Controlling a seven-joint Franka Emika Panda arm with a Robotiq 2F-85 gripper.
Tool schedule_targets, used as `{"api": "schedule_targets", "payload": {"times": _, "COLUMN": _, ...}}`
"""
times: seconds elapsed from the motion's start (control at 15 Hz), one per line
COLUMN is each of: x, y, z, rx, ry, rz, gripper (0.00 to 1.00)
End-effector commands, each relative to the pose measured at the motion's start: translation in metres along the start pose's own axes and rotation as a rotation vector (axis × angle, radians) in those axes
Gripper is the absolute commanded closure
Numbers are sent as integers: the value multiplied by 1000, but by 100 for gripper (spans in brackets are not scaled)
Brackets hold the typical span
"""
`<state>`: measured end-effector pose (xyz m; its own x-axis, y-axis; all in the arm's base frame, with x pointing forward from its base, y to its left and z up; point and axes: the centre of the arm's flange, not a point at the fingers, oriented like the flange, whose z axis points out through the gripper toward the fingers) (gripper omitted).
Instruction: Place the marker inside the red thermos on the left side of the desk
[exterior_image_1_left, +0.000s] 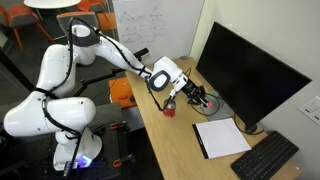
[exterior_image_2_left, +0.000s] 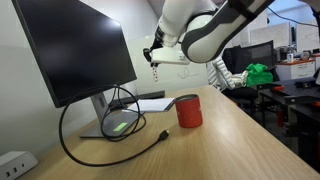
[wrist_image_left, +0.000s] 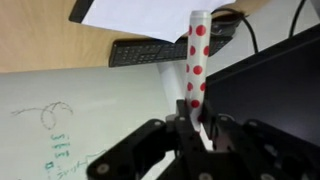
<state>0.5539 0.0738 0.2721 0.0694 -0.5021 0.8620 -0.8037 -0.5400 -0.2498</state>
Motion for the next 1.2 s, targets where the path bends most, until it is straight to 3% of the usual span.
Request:
{"api": "schedule_targets", "payload": {"times": 0.0, "x": -20, "y": -9, "z": -13, "rx": 12, "ry": 132, "rz": -32, "gripper": 95}}
{"api": "schedule_targets", "payload": {"times": 0.4, "x": -51, "y": -15, "z": -40, "rx": 129, "ry": 192, "rz": -97, "gripper": 95}}
{"api": "schedule_targets", "payload": {"times": 0.8, "x": -52, "y": -2, "z": -54, "rx": 159, "ry": 259, "rz": -93, "gripper": 95}}
{"api": "schedule_targets", "payload": {"times": 1.13, "x": -44, "y": -6, "z": -64, "rx": 177, "ry": 263, "rz": -67, "gripper": 95}}
